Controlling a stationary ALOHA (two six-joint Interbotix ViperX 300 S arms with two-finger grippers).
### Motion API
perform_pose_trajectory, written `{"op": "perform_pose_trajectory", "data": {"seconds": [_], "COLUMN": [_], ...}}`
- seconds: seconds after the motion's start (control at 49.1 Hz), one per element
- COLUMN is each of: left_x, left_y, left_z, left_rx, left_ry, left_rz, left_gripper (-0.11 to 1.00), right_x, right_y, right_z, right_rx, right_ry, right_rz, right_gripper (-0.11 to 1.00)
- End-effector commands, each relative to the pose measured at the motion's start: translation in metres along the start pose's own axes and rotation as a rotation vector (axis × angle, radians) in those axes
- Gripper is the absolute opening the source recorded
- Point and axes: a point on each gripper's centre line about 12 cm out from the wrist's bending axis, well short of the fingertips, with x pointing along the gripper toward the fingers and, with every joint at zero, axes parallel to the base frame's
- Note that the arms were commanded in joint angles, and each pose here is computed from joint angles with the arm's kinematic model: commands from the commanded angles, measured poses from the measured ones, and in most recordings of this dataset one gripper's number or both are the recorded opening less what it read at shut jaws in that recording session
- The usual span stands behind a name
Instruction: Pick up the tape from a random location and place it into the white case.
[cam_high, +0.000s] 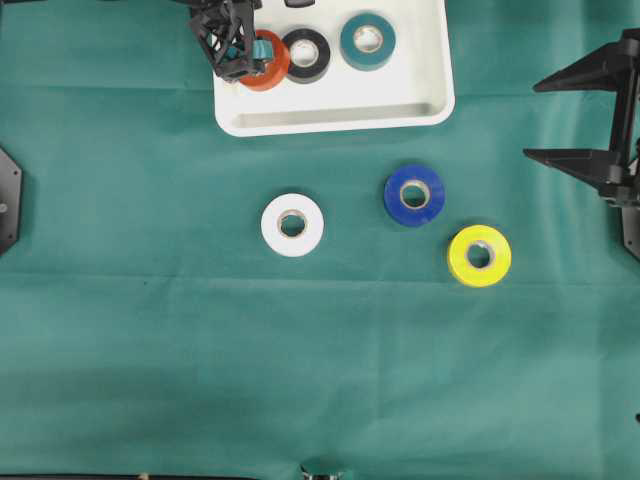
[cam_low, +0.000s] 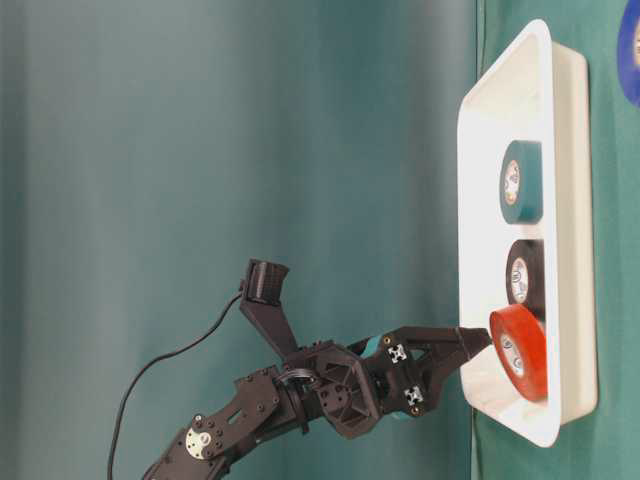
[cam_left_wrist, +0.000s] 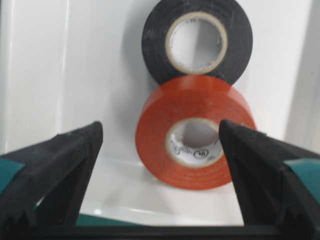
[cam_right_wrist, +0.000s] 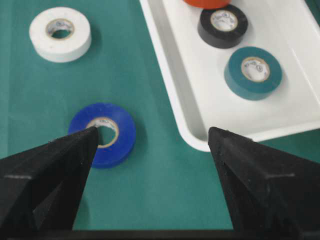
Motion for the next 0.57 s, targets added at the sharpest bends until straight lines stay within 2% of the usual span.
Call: {"op": "perform_pose_trajectory", "data": {"seconds": [0.0, 0.102, 0.55], "left_x": [-0.025, -0.039, -0.124], "left_y": [0.003, 0.001, -0.013], "left_z": [0.014, 0.018, 0.060], "left_rx": [0.002, 0.006, 0.066], "left_ry": [-0.058, -0.072, -0.164], "left_rz": [0.016, 0.016, 0.012], "left_gripper": [1.00, 1.00, 1.00], "right_x": [-0.001, -0.001, -0.002], "right_y": [0.000, 0.000, 0.000], "right_z": [0.005, 0.005, 0.006], "right_rx": [0.003, 0.002, 0.001], "right_ry": [-0.012, -0.013, -0.019], "right_rz": [0.001, 0.000, 0.001], "right_gripper": [0.87, 0.87, 0.87]}}
